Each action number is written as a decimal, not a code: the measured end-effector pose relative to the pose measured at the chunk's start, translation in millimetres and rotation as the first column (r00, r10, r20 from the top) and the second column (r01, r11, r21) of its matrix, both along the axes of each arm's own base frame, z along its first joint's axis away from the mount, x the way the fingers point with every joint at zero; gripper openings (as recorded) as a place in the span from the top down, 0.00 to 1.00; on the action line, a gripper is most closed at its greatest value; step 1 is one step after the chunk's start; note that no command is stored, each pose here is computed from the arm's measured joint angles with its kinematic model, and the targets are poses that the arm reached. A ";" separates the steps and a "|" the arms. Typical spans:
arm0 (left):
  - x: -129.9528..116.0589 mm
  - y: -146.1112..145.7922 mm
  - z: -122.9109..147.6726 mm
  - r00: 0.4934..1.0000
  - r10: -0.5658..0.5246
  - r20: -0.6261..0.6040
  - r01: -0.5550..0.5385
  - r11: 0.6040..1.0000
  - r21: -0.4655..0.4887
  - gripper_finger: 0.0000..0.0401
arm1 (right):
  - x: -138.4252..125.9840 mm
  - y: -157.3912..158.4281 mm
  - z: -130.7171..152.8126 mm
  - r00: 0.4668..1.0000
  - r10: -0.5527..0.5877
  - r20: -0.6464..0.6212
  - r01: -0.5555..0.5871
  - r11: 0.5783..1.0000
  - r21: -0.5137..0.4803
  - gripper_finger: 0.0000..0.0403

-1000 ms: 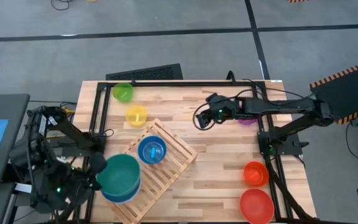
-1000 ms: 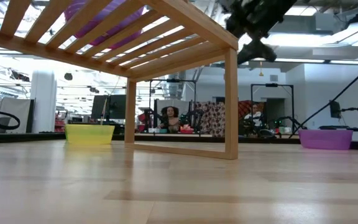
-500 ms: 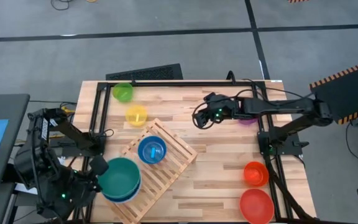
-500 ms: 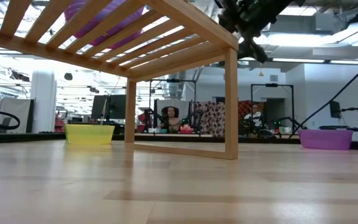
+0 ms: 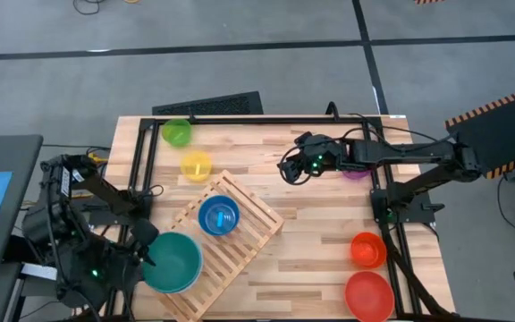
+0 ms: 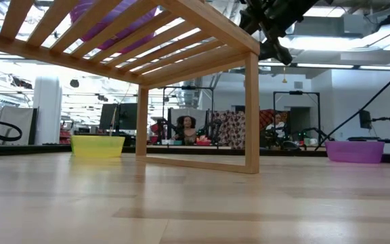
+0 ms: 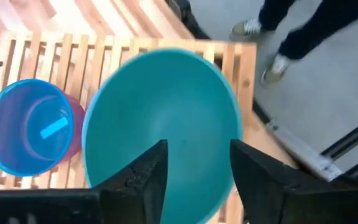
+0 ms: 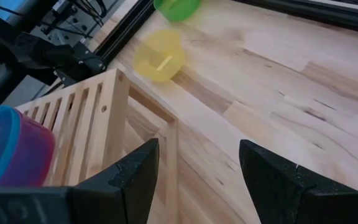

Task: Place and stack bowls onto a shelf
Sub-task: Stack the large green bowl on the shelf on top of the large blue bowl on the shelf, then stack the small violet bowl on the shelf on top of the small blue bowl on the shelf

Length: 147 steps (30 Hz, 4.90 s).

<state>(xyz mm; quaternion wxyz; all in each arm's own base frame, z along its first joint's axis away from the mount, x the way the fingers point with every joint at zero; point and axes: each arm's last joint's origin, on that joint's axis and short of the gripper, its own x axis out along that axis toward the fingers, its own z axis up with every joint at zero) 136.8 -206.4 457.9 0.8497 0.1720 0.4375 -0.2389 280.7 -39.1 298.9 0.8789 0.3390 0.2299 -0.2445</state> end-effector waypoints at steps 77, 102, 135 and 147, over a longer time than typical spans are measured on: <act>-53.1 39.5 -34.3 0.594 0.745 0.304 -0.595 0.661 -0.458 1.00 | -3.3 -28.4 9.3 1.000 0.003 0.001 -0.003 0.998 -0.070 0.38; -81.8 178.7 -54.8 0.441 0.734 0.517 -0.302 0.663 -0.685 1.00 | -11.2 -29.6 24.9 0.993 0.115 0.008 -0.113 0.986 -0.124 0.38; 45.9 249.1 -80.4 0.631 0.543 0.554 -0.218 0.810 -0.545 1.00 | -87.3 -31.1 -44.3 0.663 -0.337 -0.668 0.536 0.837 0.111 0.38; 48.1 249.7 -81.6 0.634 0.522 0.570 -0.216 0.828 -0.518 1.00 | -119.3 -43.9 -94.3 0.376 -0.576 -0.726 0.840 0.543 0.004 0.38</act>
